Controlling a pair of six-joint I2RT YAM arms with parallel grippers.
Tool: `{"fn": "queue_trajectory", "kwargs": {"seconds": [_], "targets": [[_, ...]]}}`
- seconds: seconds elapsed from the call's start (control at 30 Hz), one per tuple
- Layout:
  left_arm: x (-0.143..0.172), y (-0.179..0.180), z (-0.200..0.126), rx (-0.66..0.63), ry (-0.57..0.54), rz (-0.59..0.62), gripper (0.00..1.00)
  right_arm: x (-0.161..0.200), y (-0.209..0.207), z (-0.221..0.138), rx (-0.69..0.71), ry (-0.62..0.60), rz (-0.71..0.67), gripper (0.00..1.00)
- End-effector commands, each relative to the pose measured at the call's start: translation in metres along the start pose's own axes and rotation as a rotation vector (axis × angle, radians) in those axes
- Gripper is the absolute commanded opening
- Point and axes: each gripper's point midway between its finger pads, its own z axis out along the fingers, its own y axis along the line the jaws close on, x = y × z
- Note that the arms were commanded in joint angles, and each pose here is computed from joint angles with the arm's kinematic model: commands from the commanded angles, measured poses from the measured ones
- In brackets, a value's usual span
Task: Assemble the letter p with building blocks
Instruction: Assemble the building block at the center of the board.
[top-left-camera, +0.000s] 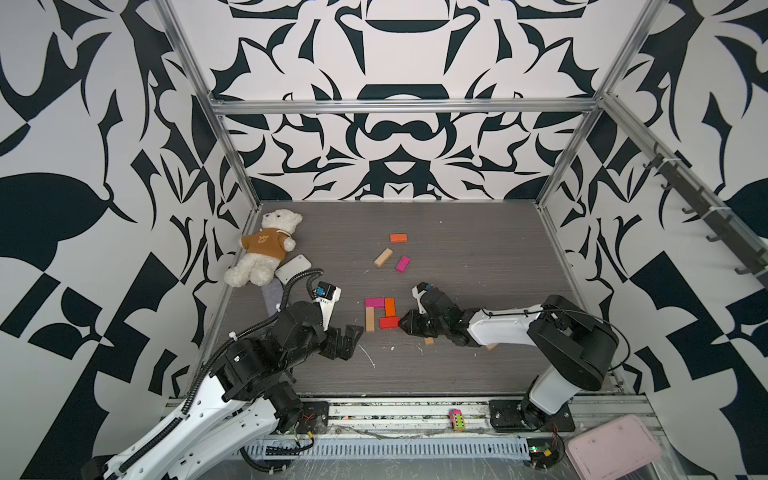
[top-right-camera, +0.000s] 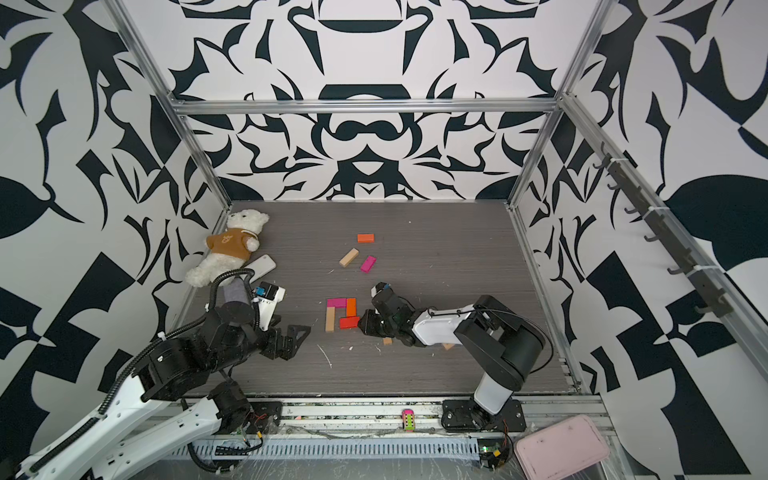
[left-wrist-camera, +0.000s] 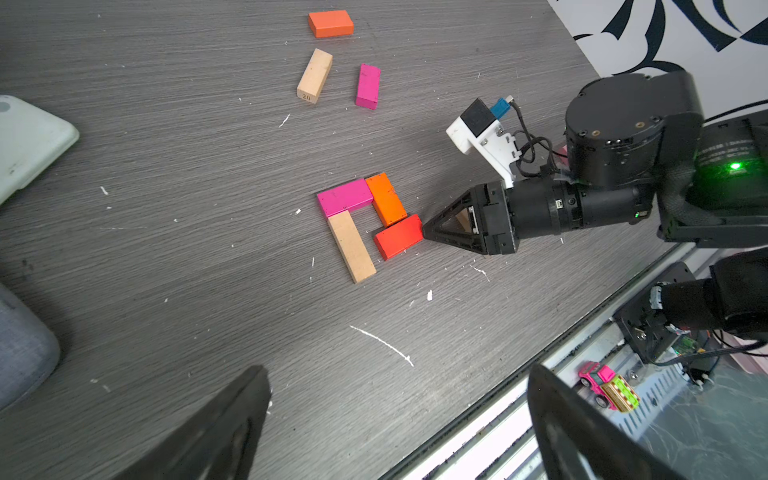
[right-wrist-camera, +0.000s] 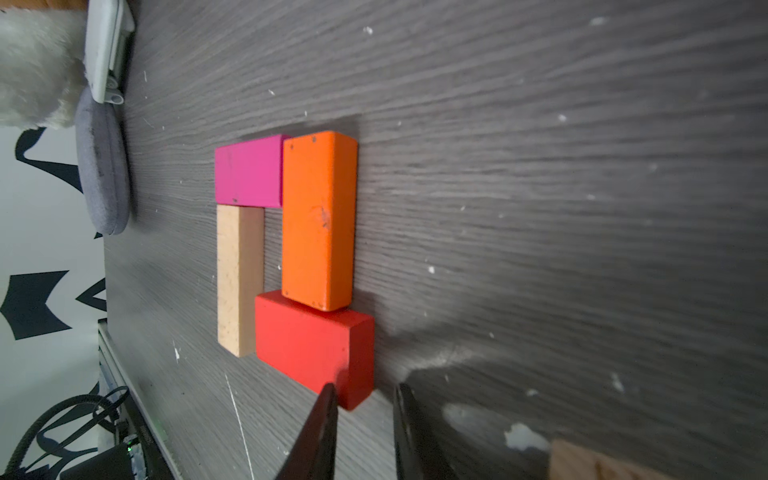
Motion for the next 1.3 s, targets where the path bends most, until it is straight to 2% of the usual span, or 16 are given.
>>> {"fn": "queue_trajectory", "kwargs": {"seconds": [0.0, 0.43, 1.27], "targets": [[0.007, 0.002, 0.002, -0.006, 0.025, 0.003, 1.0, -0.012, 0.019, 0.0, -0.058, -0.021, 0.005, 0.26], [0.008, 0.003, 0.003, -0.01, 0.033, 0.005, 0.99, -0.01, 0.021, 0.009, -0.075, -0.002, 0.027, 0.2], [0.008, 0.002, 0.004, -0.011, 0.039, 0.005, 1.0, -0.007, 0.018, 0.017, -0.076, 0.013, 0.062, 0.18]]}}
